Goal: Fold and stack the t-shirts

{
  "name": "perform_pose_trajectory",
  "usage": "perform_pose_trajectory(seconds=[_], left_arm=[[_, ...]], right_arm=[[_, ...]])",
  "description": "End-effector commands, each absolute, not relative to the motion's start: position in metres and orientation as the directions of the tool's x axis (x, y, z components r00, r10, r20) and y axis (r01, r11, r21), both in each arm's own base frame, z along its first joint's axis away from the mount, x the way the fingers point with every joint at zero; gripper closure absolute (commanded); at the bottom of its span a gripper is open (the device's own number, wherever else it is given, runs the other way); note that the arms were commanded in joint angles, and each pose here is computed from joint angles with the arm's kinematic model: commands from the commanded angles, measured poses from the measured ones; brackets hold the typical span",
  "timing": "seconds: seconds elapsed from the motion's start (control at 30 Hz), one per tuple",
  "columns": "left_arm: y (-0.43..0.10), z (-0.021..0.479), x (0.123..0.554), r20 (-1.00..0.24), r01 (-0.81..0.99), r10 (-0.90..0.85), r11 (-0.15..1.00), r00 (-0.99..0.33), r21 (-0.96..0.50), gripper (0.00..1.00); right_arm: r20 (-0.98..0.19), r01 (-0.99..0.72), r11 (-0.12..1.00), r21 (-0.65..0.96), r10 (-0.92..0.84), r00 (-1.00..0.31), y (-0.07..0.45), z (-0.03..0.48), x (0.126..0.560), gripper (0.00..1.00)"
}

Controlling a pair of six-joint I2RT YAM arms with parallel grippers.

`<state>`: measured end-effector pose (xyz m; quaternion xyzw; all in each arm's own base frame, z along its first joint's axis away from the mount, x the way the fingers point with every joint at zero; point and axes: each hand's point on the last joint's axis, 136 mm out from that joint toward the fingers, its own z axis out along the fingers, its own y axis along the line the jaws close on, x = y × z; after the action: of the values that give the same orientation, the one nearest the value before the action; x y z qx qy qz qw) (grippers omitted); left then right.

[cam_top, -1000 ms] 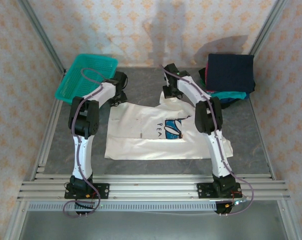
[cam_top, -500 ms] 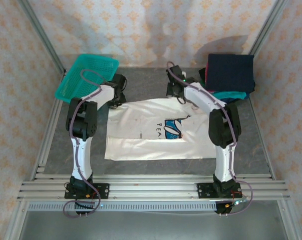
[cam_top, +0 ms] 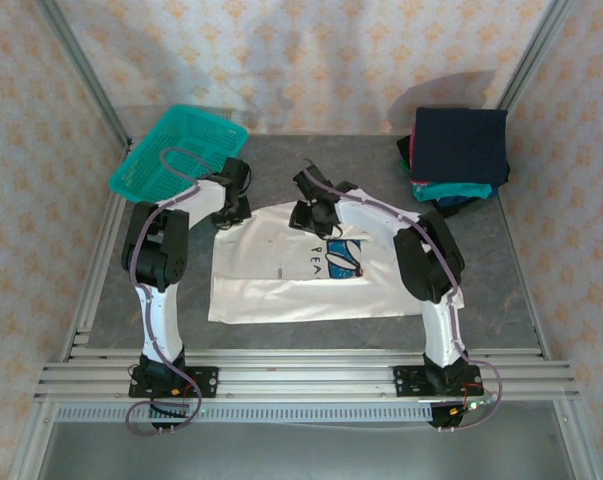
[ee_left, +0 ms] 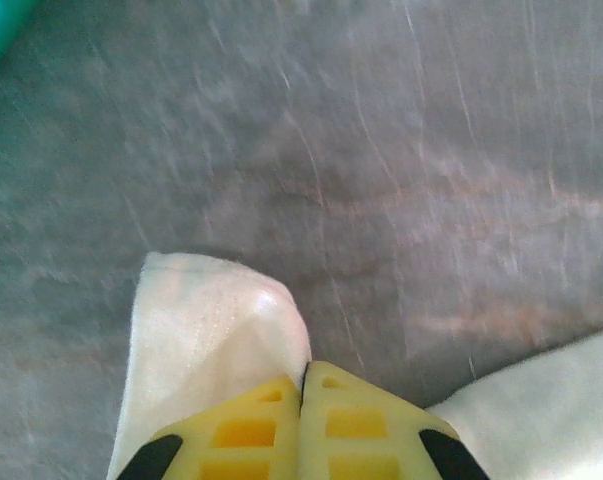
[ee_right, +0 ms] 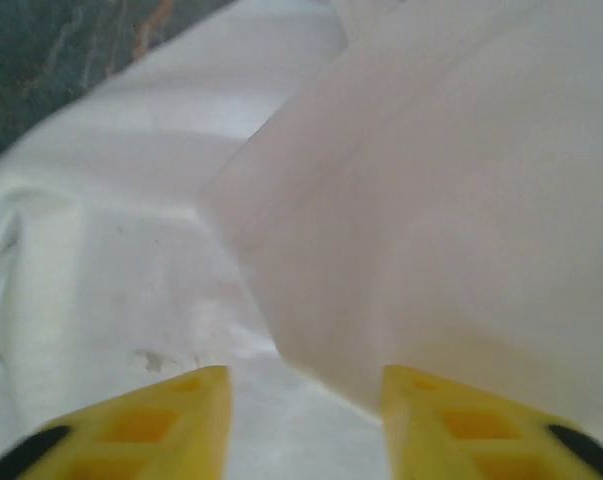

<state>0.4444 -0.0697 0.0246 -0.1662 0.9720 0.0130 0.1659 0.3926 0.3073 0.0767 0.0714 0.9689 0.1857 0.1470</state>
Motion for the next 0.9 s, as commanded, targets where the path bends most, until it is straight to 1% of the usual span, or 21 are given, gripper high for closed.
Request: perform_pose_trajectory(seconds=[0.0,0.07,0.13,0.2,0.27,0.37,0.43,0.57,0.7,0.87], left_arm=[[-0.082,0.02,0.421,-0.274,-0.284,-0.283,0.958,-0.919,-0.035,0.97],[-0.085,0.023,0.419,-0.279,-0.282,-0.283,0.958,-0.917,-0.046,0.97],[-0.088,0.025,0.417,-0.283,-0.275,-0.28,0.96,-0.917,-0.056,0.97],[-0.091,0.029,0.417,-0.293,-0.269,-0.275,0.961,-0.916,-0.062,0.97],[-0.091,0.03,0.416,-0.296,-0.271,-0.278,0.96,-0.914,-0.068,0.98],[-0.089,0.03,0.414,-0.3,-0.276,-0.279,0.96,-0.912,-0.056,1.0],[-0.085,0.031,0.414,-0.304,-0.282,-0.28,0.959,-0.91,-0.038,1.0],[-0.079,0.038,0.416,-0.317,-0.282,-0.27,0.959,-0.909,-0.009,1.0],[-0.072,0.047,0.423,-0.332,-0.29,-0.275,0.957,-0.902,-0.007,1.0],[-0.073,0.054,0.431,-0.342,-0.284,-0.271,0.959,-0.9,-0.013,1.0]], right_arm=[[-0.36,0.062,0.898,0.436,0.237,-0.902,0.281,0.142,0.414,0.47],[-0.394,0.106,0.907,0.408,0.28,-0.875,0.247,0.154,0.435,0.46],[-0.403,0.161,0.914,0.373,0.316,-0.859,0.213,0.157,0.455,0.46],[-0.403,0.179,0.93,0.322,0.306,-0.862,0.19,0.149,0.477,0.47],[-0.368,0.186,0.945,0.269,0.279,-0.887,0.178,0.13,0.491,0.49],[-0.313,0.178,0.961,0.209,0.239,-0.919,0.172,0.101,0.507,0.52],[-0.308,0.171,0.968,0.184,0.221,-0.925,0.172,0.087,0.515,0.53],[-0.31,0.168,0.967,0.193,0.222,-0.924,0.177,0.068,0.53,0.56],[-0.287,0.173,0.965,0.199,0.226,-0.931,0.181,0.055,0.532,0.6],[-0.268,0.183,0.966,0.181,0.228,-0.936,0.177,0.043,0.527,0.62]])
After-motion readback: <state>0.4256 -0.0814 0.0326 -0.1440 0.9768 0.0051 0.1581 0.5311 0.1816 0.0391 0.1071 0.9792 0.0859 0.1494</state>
